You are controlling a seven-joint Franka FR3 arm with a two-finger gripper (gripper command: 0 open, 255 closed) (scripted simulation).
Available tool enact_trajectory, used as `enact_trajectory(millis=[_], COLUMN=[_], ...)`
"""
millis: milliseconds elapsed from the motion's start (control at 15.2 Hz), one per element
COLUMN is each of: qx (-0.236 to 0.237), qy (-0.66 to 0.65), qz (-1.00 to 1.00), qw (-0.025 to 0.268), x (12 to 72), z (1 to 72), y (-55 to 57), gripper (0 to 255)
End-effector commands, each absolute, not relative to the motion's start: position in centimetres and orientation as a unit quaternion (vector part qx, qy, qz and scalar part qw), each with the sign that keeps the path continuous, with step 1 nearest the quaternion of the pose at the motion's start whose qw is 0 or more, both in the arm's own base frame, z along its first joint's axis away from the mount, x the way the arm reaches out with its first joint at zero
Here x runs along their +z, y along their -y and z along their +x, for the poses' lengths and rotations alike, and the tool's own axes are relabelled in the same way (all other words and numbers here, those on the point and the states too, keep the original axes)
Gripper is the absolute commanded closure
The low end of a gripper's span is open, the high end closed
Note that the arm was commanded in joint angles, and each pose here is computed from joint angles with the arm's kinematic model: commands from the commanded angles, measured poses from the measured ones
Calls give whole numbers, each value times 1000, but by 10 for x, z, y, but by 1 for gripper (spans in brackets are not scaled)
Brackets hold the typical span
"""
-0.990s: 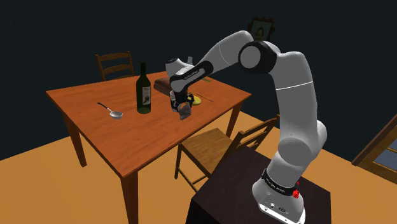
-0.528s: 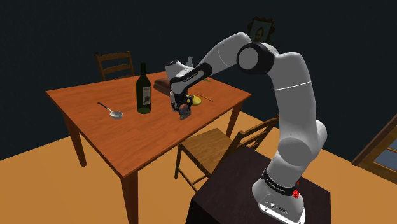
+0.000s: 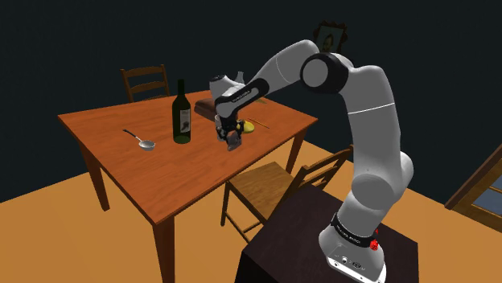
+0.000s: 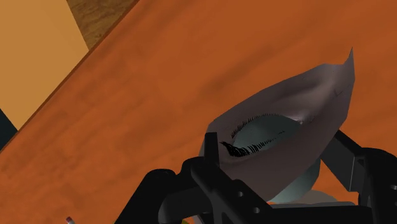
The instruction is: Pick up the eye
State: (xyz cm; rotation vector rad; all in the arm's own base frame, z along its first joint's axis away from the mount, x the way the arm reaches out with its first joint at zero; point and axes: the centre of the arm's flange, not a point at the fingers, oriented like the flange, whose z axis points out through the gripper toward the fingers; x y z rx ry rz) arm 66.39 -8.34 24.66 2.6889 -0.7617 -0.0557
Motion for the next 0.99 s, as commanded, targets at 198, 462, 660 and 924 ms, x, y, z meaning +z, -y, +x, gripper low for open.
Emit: enact_trajectory(millis=[198, 462, 660, 924], qx=[-20, -20, -20, -20], qy=[268, 268, 268, 268], qz=[948, 948, 948, 948], qw=[172, 172, 172, 172], x=[271, 293, 308, 320], z=[664, 664, 664, 664], y=[83, 83, 83, 83], gripper=[255, 255, 255, 255])
